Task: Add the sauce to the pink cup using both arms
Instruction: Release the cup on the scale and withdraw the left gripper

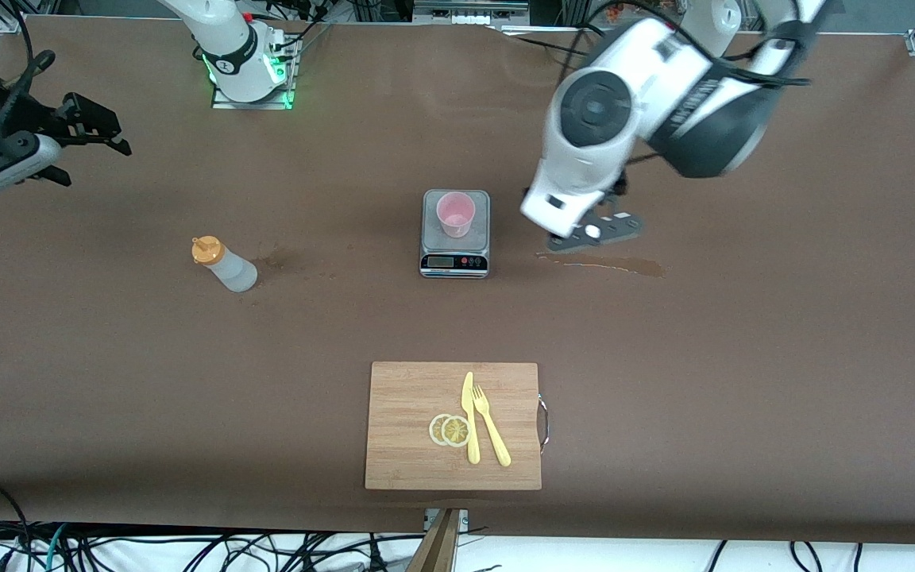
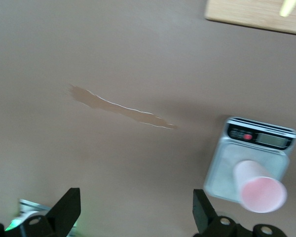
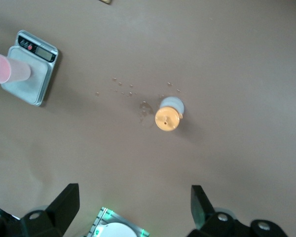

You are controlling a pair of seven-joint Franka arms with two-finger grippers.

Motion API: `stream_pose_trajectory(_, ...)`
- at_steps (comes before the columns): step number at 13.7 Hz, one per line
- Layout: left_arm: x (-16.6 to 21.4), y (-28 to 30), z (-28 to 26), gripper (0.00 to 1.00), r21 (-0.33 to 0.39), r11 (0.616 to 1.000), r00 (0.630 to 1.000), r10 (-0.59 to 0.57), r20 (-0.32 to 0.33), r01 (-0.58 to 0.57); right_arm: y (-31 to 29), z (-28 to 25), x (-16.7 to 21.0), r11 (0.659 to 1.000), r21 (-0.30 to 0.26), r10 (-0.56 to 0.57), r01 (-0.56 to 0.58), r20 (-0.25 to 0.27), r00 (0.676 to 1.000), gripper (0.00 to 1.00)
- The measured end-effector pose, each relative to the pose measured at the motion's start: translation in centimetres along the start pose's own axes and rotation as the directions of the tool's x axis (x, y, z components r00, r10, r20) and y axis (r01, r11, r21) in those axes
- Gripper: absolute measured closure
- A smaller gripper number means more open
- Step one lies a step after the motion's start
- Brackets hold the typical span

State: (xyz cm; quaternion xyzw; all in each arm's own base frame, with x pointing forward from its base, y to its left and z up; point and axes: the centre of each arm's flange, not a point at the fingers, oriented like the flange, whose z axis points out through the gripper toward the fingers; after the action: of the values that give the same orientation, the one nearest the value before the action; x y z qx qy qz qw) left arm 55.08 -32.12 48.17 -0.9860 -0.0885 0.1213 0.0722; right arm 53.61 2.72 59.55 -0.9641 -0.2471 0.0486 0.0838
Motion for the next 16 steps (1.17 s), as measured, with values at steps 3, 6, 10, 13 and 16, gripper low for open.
stream_pose_trajectory(3,3.6,-7.2,-2.1,0.0,-0.019,0.995,0.995,0.1,0.004,-0.1,2.3,2.6,-0.3,0.986,0.047,-0.161,0.163,-0.032,0.986,0.0)
stream_pose_trajectory(6,5.6,-14.2,-5.2,0.0,-0.056,0.991,0.991,0.121,-0.049,-0.124,4.8,5.4,-1.2,0.946,0.099,-0.301,0.308,-0.073,0.951,0.0)
stream_pose_trajectory(10,6.1,-24.5,-7.0,0.0,-0.111,0.981,0.969,0.131,-0.211,-0.157,8.5,9.0,-2.0,0.874,0.169,-0.436,0.455,-0.137,0.889,0.0)
stream_pose_trajectory(13,5.8,-30.8,-6.9,0.0,-0.142,0.977,0.955,0.119,-0.272,-0.162,12.0,11.4,-3.1,0.824,0.205,-0.491,0.528,-0.205,0.846,0.0)
stream_pose_trajectory(16,2.9,-30.8,-8.1,0.0,-0.136,0.976,0.969,0.142,-0.204,-0.172,14.0,13.2,-3.8,0.766,0.214,-0.556,0.606,-0.253,0.792,0.0)
